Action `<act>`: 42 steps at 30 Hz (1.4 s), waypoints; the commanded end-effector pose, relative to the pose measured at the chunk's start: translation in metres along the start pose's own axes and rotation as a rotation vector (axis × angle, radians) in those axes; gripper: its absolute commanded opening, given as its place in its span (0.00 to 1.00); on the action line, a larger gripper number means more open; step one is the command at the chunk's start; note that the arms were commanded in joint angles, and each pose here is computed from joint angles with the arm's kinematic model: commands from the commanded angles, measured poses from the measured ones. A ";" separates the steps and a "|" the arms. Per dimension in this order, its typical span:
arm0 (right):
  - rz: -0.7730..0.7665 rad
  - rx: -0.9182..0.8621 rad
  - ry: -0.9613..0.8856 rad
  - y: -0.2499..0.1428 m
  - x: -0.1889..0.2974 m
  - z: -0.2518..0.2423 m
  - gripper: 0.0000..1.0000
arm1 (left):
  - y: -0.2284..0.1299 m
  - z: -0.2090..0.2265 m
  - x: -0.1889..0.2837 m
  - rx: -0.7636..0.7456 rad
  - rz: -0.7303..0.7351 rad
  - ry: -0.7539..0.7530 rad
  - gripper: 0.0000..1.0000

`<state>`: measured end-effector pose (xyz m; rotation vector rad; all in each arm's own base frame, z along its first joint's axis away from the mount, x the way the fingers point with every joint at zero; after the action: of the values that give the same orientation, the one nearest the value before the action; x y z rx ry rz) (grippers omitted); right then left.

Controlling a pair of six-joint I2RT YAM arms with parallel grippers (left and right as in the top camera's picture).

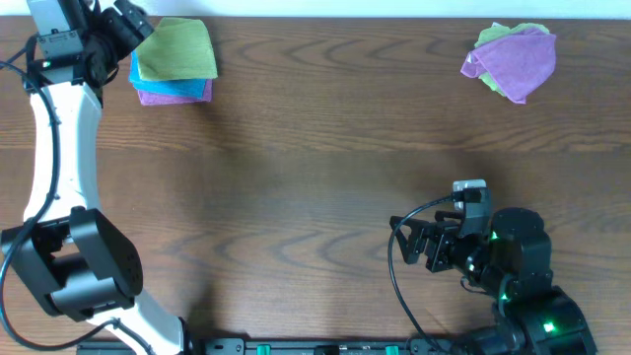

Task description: Fold the cloth

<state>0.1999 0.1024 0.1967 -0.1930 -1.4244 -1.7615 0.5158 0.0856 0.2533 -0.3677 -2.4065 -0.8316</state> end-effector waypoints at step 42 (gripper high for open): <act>0.000 -0.018 -0.004 -0.001 0.000 -0.002 0.99 | -0.086 -0.026 0.264 -0.425 -0.113 -0.027 0.95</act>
<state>0.1999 0.1024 0.1966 -0.1933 -1.4243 -1.7613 0.2844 0.0198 0.3993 -0.4160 -2.3161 -1.3833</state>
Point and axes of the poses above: each gripper's point midway between its finger pads, its own x axis back along the fingers, its own z axis along the line the jaws close on, y = z × x, the point moved 2 cm from there along x, back along the fingers, and after that the axes turned 13 degrees about x, right-handed, at the moved point
